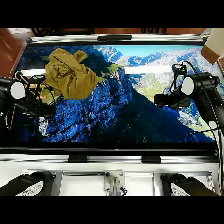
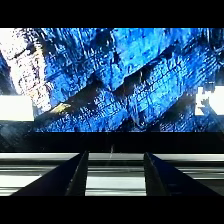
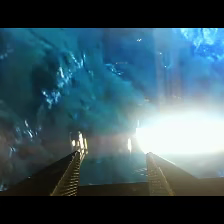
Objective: Fold the shirts.
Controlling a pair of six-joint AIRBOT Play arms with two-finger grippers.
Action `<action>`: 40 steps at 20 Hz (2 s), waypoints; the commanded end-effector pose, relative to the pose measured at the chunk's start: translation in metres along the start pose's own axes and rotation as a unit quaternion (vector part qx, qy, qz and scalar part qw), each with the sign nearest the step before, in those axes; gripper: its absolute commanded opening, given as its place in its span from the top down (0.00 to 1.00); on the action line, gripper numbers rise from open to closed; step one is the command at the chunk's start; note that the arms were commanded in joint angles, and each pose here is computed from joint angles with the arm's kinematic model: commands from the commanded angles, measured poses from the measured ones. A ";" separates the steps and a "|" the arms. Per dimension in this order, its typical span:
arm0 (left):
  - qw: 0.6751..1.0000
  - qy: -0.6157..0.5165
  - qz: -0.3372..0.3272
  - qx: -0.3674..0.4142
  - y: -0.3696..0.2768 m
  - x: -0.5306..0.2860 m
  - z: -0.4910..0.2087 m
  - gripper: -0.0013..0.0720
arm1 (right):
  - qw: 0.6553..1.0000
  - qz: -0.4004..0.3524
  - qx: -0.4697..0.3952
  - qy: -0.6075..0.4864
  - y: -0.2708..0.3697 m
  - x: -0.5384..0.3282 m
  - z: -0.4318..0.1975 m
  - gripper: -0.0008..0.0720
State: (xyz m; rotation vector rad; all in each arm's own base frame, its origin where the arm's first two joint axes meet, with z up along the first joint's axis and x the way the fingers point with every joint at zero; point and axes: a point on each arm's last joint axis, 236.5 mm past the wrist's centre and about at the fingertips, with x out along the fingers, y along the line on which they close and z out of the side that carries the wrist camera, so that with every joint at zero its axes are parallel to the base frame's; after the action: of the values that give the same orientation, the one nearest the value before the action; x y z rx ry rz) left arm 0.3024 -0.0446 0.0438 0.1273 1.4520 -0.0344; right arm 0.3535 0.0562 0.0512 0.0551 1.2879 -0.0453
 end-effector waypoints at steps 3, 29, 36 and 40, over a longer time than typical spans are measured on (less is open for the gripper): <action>1.000 0.001 0.000 0.000 0.000 0.000 0.000 0.42 | 1.000 0.000 0.000 0.001 0.000 0.000 0.000 0.27; 0.960 -0.259 -0.091 -0.063 -0.034 -0.024 0.136 0.13 | 0.998 -0.029 -0.053 -0.015 -0.013 0.000 0.008 0.27; 0.982 -0.152 -0.071 -0.084 -0.027 0.094 0.190 0.13 | 0.998 0.021 -0.041 -0.043 0.011 -0.001 0.020 0.27; 0.986 -0.124 -0.076 -0.087 -0.034 0.135 0.200 0.15 | 0.997 0.028 -0.040 -0.056 0.015 -0.002 0.026 0.27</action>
State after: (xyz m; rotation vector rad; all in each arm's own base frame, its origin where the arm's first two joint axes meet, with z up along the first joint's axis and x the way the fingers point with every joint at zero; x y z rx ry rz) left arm 0.5011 -0.0898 -0.0390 -0.1155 1.1647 -0.0505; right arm 0.3735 0.0634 0.0581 0.0020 1.1986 0.0341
